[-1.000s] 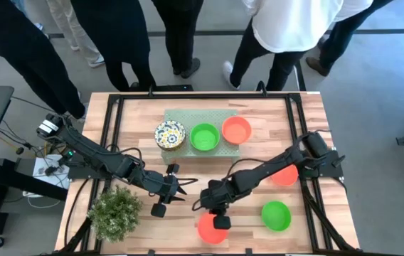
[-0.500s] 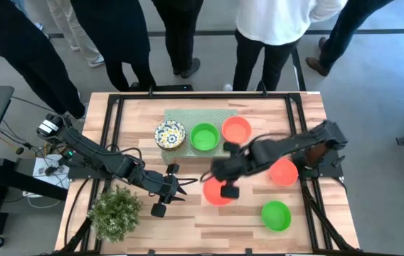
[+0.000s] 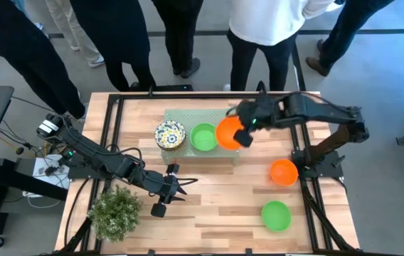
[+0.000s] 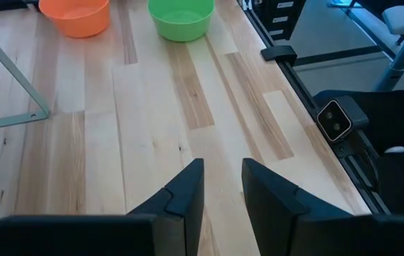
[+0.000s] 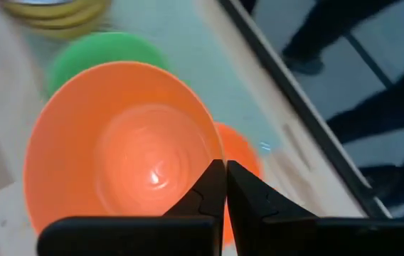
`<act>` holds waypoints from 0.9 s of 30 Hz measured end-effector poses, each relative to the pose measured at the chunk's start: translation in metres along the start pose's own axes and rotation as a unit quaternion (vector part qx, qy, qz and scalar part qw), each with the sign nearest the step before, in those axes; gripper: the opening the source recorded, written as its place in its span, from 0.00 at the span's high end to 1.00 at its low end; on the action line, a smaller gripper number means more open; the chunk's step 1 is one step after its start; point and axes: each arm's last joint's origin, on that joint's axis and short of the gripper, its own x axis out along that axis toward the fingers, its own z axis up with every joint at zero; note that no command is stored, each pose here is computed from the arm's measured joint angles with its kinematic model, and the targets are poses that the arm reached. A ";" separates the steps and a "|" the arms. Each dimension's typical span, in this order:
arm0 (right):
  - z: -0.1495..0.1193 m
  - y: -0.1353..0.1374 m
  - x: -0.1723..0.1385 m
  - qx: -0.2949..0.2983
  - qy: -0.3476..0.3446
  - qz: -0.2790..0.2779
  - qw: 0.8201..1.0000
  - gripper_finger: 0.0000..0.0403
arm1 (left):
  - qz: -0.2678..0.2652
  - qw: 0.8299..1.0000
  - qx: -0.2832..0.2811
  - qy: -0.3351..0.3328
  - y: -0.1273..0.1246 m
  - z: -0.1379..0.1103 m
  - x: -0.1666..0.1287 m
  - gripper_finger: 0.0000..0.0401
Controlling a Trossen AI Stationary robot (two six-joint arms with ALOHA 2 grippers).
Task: Pick & Place Mini bowls
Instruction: Stack the orange bowl on top of the orange bowl on the shelf
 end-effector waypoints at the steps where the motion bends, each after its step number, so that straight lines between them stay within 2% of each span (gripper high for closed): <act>1: 0.000 -0.009 0.000 0.011 0.003 -0.009 1.000 0.99 | 0.000 1.000 0.000 0.000 0.000 0.000 0.000 0.76; 7: -0.004 -0.046 0.007 0.081 0.060 -0.061 0.993 1.00 | 0.000 1.000 0.000 0.000 0.000 0.000 0.000 0.76; 12: -0.005 -0.054 0.027 0.115 0.110 -0.074 0.985 1.00 | 0.000 1.000 0.000 0.000 0.000 0.000 0.000 0.76; 19: -0.004 -0.047 0.061 0.089 0.172 -0.057 0.979 1.00 | 0.000 1.000 0.000 0.000 0.000 0.000 0.000 0.76; 27: 0.001 -0.036 0.088 0.062 0.195 -0.031 0.978 1.00 | 0.000 1.000 0.000 0.000 0.000 0.000 0.000 0.76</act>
